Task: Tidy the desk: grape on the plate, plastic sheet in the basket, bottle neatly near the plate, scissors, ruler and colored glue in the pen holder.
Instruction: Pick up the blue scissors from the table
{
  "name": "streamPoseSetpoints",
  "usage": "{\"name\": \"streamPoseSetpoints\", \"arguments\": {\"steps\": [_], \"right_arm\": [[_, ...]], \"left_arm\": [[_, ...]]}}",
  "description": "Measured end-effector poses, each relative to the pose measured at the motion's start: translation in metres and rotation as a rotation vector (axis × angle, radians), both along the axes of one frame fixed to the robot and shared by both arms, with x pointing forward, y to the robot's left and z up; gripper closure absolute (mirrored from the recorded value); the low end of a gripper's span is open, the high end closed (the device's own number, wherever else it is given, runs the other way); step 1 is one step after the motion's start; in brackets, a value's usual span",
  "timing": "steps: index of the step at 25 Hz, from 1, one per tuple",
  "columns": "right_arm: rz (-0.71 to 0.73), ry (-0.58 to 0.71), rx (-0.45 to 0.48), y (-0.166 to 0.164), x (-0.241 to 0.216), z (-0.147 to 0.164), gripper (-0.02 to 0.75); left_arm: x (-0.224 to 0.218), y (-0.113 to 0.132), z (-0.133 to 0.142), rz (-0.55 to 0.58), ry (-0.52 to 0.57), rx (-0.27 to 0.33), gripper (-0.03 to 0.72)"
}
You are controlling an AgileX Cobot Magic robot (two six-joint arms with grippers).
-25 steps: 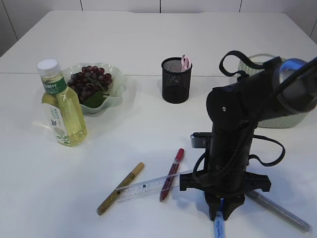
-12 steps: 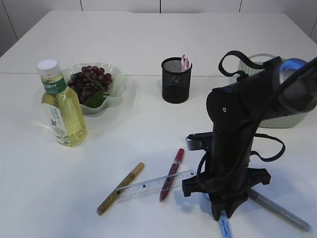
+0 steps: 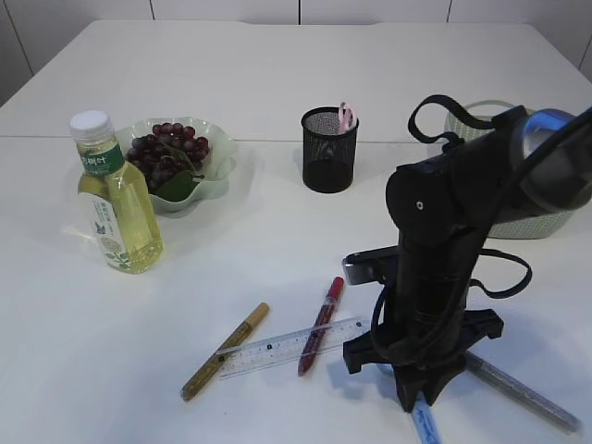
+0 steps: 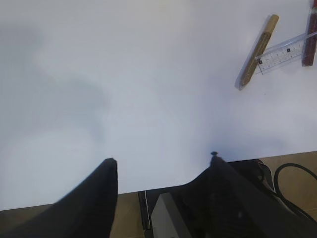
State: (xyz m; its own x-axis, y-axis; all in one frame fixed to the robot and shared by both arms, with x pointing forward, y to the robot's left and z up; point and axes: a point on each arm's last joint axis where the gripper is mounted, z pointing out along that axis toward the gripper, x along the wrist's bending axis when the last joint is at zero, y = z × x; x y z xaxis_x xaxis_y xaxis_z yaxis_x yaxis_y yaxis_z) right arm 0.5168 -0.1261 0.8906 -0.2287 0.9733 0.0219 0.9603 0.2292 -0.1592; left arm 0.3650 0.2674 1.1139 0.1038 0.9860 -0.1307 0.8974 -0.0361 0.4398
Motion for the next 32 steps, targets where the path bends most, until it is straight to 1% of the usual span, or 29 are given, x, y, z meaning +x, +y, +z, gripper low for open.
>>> {"name": "streamPoseSetpoints", "arguments": {"steps": [5, 11, 19, 23, 27, 32], "right_arm": [[0.038, -0.042, 0.003, -0.002, 0.001, 0.005, 0.584], [0.041, -0.146, 0.055, 0.0, 0.005, 0.026, 0.584], [0.045, -0.162, 0.059, -0.001, 0.005, 0.029, 0.585], [0.055, -0.195, 0.065, -0.002, 0.006, 0.035, 0.585], [0.07, -0.279, 0.092, -0.001, 0.01, 0.045, 0.585], [0.101, -0.428, 0.135, 0.0, 0.016, 0.065, 0.585]], "left_arm": [[0.0, 0.0, 0.0, 0.0, 0.0, 0.0, 0.265], [0.0, 0.0, 0.0, 0.0, 0.0, 0.0, 0.265], [0.0, 0.0, 0.0, 0.0, 0.0, 0.0, 0.265], [0.0, 0.0, 0.0, 0.0, 0.0, 0.0, 0.266], [0.0, 0.0, 0.0, 0.0, 0.0, 0.0, 0.266], [0.0, 0.0, 0.0, 0.0, 0.0, 0.0, 0.266]]}}
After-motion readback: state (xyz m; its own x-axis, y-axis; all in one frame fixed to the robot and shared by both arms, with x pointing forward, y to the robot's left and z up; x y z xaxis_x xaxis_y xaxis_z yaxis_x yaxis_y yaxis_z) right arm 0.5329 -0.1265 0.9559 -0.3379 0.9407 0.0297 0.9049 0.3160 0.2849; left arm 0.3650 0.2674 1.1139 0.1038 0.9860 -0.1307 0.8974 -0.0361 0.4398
